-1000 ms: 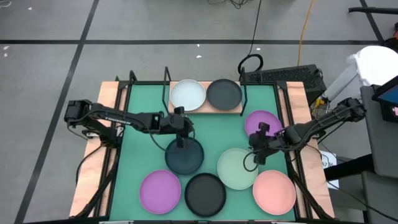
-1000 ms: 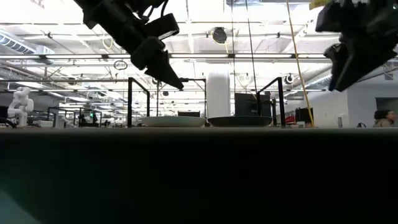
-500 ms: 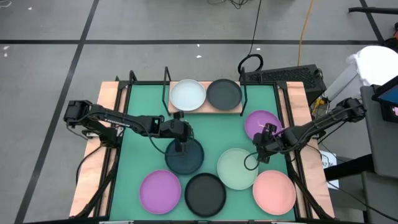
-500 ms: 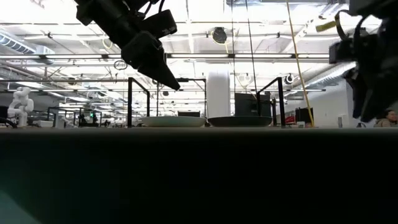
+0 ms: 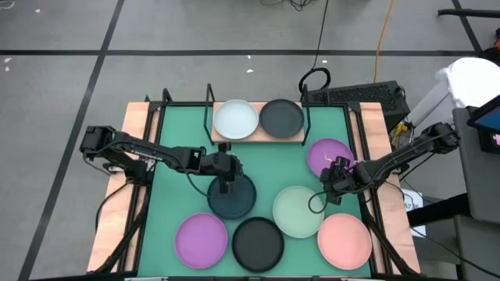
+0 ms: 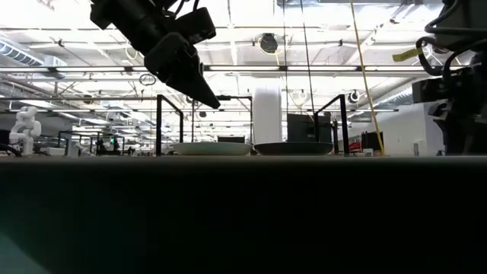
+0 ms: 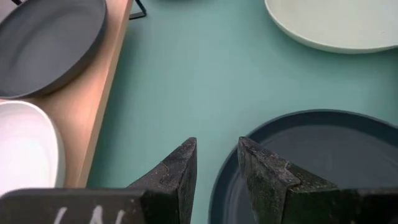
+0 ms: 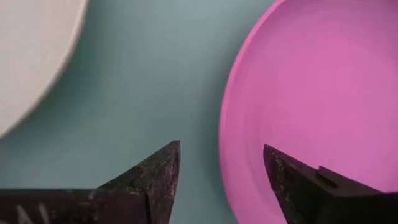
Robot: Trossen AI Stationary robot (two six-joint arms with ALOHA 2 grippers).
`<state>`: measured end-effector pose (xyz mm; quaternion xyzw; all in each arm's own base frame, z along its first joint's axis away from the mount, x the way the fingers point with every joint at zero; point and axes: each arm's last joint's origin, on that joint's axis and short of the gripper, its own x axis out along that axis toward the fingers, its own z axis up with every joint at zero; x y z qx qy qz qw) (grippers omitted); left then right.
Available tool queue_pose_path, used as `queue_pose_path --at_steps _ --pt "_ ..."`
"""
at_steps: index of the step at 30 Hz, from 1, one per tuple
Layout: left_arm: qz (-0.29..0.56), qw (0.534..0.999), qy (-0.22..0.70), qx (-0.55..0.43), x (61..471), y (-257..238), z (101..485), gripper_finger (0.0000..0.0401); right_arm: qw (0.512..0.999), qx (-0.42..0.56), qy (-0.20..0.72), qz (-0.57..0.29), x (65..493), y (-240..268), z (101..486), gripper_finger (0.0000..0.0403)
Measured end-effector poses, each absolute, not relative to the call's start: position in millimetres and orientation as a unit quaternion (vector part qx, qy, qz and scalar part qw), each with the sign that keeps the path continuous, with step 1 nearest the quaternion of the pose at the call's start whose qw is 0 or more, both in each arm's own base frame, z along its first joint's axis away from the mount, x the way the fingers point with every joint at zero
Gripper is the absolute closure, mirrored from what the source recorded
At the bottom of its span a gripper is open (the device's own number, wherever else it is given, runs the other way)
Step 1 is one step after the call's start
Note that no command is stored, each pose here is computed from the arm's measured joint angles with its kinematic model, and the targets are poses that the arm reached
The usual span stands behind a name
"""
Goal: Place and stack plates onto a shelf
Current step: Stack the right purple plate on top of the black plate on the shelf
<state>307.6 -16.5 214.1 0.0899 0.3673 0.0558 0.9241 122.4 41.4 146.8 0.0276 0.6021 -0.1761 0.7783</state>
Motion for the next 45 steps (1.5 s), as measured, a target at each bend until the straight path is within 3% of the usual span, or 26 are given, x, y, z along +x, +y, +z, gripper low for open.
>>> queue_pose_path --at_steps 7,18,45 --pt "0.047 0.925 0.368 0.082 308 -17 214 0.0277 0.78 0.031 0.6 -0.174 119 40 136 0.0244" --pt "0.046 0.924 0.37 0.079 307 -17 214 0.0277 0.782 0.028 0.6 -0.163 119 40 132 0.039" --pt "0.033 0.922 0.378 0.078 305 -28 212 0.0277 0.843 0.025 0.527 -0.105 152 54 182 0.0401"
